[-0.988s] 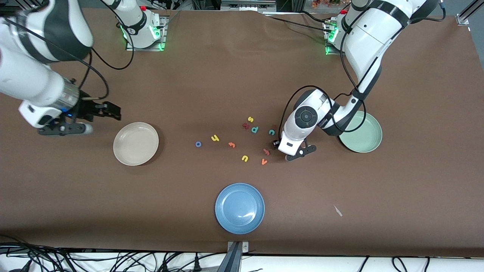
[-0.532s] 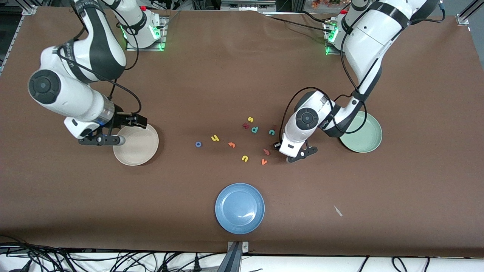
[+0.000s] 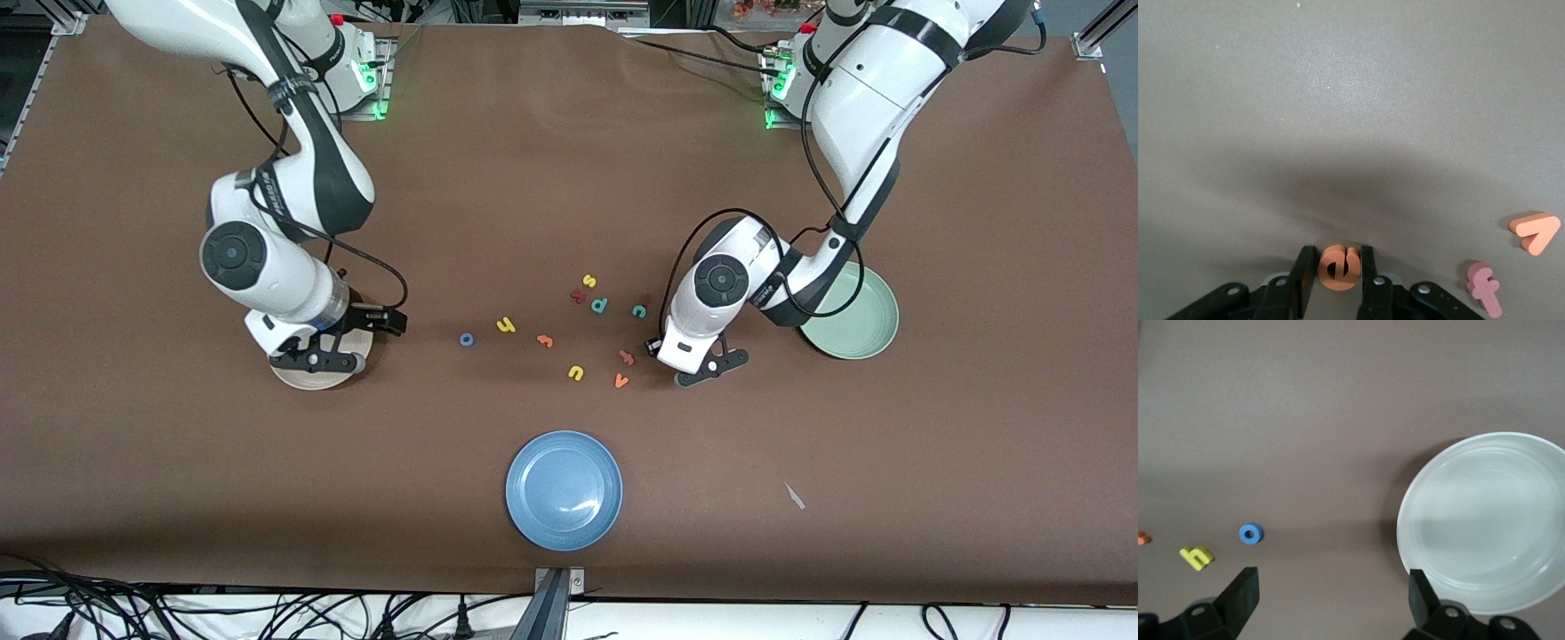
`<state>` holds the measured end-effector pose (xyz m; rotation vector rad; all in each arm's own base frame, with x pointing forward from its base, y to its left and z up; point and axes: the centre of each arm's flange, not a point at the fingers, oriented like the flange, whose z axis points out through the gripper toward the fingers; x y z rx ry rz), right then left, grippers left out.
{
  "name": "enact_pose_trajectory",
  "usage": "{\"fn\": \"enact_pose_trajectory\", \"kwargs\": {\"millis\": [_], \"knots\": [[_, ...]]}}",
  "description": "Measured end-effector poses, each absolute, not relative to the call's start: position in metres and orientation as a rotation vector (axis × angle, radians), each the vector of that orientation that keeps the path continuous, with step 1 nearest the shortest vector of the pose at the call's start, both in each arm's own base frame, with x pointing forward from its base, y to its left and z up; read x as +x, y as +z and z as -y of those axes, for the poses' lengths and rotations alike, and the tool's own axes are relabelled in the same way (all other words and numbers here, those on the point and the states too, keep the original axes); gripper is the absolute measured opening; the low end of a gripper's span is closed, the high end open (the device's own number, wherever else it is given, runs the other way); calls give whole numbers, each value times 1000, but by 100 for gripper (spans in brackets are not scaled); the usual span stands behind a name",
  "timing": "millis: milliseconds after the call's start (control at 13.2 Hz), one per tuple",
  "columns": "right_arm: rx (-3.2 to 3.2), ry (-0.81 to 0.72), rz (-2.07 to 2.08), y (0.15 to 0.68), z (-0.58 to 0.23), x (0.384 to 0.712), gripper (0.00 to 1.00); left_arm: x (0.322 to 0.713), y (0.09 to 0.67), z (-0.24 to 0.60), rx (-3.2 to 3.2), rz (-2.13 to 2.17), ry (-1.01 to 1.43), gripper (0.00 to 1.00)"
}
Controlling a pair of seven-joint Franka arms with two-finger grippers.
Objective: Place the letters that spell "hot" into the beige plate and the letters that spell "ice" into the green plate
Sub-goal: 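Grasp the orange e with the left gripper while the right gripper reaches, then place the e on the green plate while the right gripper carries the o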
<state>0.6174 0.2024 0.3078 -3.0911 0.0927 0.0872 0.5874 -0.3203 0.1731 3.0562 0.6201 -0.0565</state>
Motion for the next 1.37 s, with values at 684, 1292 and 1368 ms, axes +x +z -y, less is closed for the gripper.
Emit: {"fn": "enact_pose_trajectory", "kwargs": {"millis": [684,1292,1368], "knots": [[-3134,-15,-175,244,-260,609,100,595,190,302,3177,-509,-158,26],[-3110,-7,-286,188,-321,580,100,601,294,140,3238,43,-630,26],[-3105,-11,-285,179,-327,576,100,598,287,115,3213,97,-673,26]]}}
